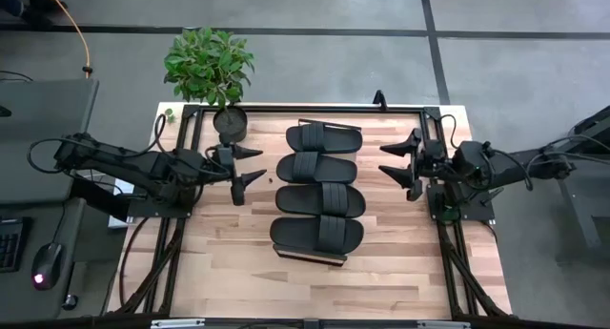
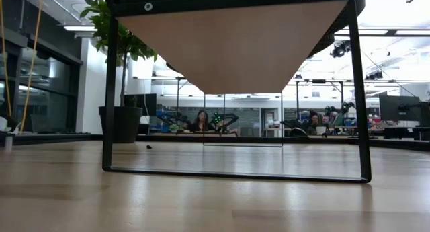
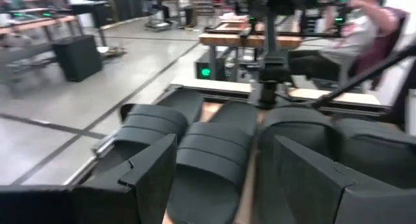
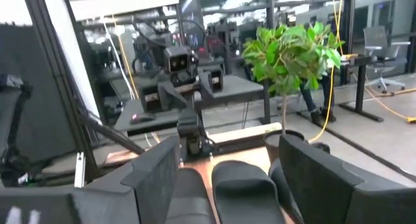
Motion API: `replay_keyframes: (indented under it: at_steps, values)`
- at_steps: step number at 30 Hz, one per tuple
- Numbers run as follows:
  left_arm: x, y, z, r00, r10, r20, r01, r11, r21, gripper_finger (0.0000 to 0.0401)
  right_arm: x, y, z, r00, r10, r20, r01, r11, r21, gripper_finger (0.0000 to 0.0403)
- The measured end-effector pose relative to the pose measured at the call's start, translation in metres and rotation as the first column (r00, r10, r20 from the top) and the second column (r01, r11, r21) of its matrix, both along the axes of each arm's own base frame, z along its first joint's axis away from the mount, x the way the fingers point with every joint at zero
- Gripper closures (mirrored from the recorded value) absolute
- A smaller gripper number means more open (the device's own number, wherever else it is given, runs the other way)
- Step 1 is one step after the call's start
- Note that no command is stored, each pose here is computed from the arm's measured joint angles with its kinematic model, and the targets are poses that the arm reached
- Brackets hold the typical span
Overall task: Pick and place slides into the shelf
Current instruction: Return to Home Position
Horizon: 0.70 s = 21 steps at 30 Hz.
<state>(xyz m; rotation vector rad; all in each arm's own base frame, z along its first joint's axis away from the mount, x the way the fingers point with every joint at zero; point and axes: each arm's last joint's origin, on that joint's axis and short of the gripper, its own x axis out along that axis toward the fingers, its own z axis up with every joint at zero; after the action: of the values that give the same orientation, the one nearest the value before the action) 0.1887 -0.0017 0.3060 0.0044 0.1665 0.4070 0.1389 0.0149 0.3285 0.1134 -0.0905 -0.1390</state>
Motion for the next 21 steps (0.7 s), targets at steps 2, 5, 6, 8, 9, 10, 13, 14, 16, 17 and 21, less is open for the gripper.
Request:
replay_keyframes:
  at_steps: [2, 5, 6, 8, 9, 10, 13, 14, 16, 17, 21]
  values:
    - [0.001, 0.001, -0.001, 0.999, 0.036, -0.005, -0.036, 0.999, 0.007, 0.0162, 0.000, 0.000, -0.005, 1.000, -0.005, 0.022, 0.005, 1.000, 0.004, 0.0148]
    - [0.001, 0.002, -0.001, 0.998, 0.058, -0.008, -0.058, 0.998, 0.012, 0.0162, -0.001, 0.000, -0.012, 0.998, 0.001, 0.058, -0.001, 1.000, 0.009, 0.0148]
    - [0.001, 0.002, -0.001, 0.998, 0.058, -0.009, -0.058, 0.998, 0.011, 0.0162, -0.002, 0.000, -0.015, 0.998, 0.012, 0.067, -0.013, 1.000, 0.005, 0.0148]
    - [0.001, 0.001, -0.004, 0.999, 0.048, -0.011, -0.048, 0.999, 0.005, 0.0162, -0.003, 0.000, -0.020, 0.996, 0.031, 0.081, -0.030, 0.999, -0.019, 0.0148]
    - [0.001, 0.001, -0.006, 0.999, 0.036, -0.003, -0.036, 0.999, 0.002, 0.0162, -0.005, 0.000, -0.021, 0.996, 0.031, 0.089, -0.027, 0.999, -0.035, 0.0148]
    - [0.001, 0.000, -0.011, 1.000, 0.021, 0.000, -0.021, 1.000, 0.003, 0.0162, -0.007, 0.000, -0.021, 0.995, 0.031, 0.099, -0.027, 0.999, -0.042, 0.0148]
    - [-0.001, 0.001, -0.024, 1.000, 0.002, 0.007, -0.003, 0.999, 0.032, 0.0162, -0.011, -0.001, -0.027, 0.990, 0.032, 0.139, -0.024, 0.998, -0.056, 0.0148]
    - [-0.003, 0.001, -0.028, 1.000, 0.007, 0.021, -0.008, 0.999, 0.040, 0.0162, -0.012, -0.001, -0.030, 0.988, 0.037, 0.153, -0.026, 0.997, -0.070, 0.0148]
    - [-0.007, 0.002, -0.034, 0.998, 0.029, 0.053, -0.032, 0.998, 0.059, 0.0162, -0.014, -0.001, -0.035, 0.986, 0.039, 0.160, -0.023, 0.995, -0.101, 0.0148]
    - [-0.009, 0.002, -0.037, 0.997, 0.032, 0.071, -0.037, 0.997, 0.068, 0.0162, -0.015, -0.001, -0.038, 0.986, 0.038, 0.165, -0.020, 0.994, -0.110, 0.0148]
    - [-0.020, 0.002, -0.048, 0.992, -0.001, 0.125, -0.006, 0.998, 0.055, 0.0162, -0.021, -0.001, -0.048, 0.976, 0.062, 0.209, -0.044, 0.995, -0.089, 0.0148]
